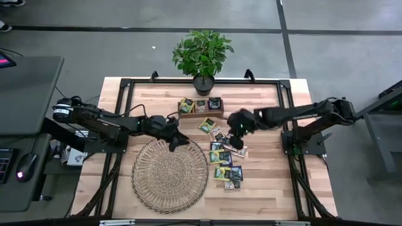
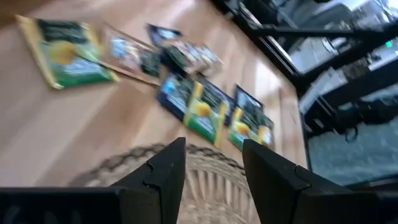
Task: Pick & Place Tea
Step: Put the yellow tea bag into the left section of the wooden organizer
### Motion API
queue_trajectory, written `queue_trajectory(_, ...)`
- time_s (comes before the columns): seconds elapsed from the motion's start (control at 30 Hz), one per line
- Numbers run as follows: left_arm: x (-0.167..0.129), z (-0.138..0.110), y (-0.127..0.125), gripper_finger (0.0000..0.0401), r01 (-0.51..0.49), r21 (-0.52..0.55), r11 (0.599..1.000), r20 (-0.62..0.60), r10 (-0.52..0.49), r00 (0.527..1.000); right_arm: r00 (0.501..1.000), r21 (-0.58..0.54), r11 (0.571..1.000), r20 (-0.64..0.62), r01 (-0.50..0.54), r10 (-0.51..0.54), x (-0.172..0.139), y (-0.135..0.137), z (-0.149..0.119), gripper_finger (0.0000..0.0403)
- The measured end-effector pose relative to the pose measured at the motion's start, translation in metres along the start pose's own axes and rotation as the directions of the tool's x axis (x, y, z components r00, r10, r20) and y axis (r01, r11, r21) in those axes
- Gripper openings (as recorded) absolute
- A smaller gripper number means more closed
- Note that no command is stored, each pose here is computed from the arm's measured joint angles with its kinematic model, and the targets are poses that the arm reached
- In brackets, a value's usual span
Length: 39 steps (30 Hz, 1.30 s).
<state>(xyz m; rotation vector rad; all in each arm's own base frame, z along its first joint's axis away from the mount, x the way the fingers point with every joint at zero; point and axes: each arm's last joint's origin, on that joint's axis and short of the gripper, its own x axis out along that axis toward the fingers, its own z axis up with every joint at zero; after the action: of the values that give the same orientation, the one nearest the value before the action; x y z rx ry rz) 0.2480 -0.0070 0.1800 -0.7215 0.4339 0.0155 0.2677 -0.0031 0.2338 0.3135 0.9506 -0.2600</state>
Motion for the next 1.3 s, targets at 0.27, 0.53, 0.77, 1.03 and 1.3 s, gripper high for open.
queue_trajectory(0.27,0.002,-0.021,-0.031,0.0158,0.106,0.055,0.993,-0.032,-0.104,0.994,1.000,0.328,0.944,0.003,0.026,-0.028,-0.014,0.067,-0.044,0.0002)
queue_trajectory(0.53,0.027,-0.031,-0.063,0.0138,0.171,0.186,0.967,-0.104,-0.154,0.983,0.999,0.630,0.777,0.034,-0.004,-0.023,-0.025,0.117,-0.094,0.0001)
queue_trajectory(0.77,0.068,-0.035,-0.084,0.0068,0.192,0.284,0.939,-0.160,-0.151,0.976,0.996,0.717,0.695,-0.087,0.053,0.013,0.005,0.135,-0.111,0.0001)
queue_trajectory(1.03,0.104,-0.031,-0.097,0.0009,0.209,0.272,0.939,-0.221,-0.151,0.963,0.995,0.755,0.655,-0.085,0.034,0.046,0.029,0.147,-0.116,0.0000)
queue_trajectory(1.3,0.137,-0.025,-0.107,0.0001,0.209,0.252,0.945,-0.221,-0.154,0.963,0.996,0.757,0.652,-0.079,0.039,0.032,0.031,0.147,-0.117,0.0002)
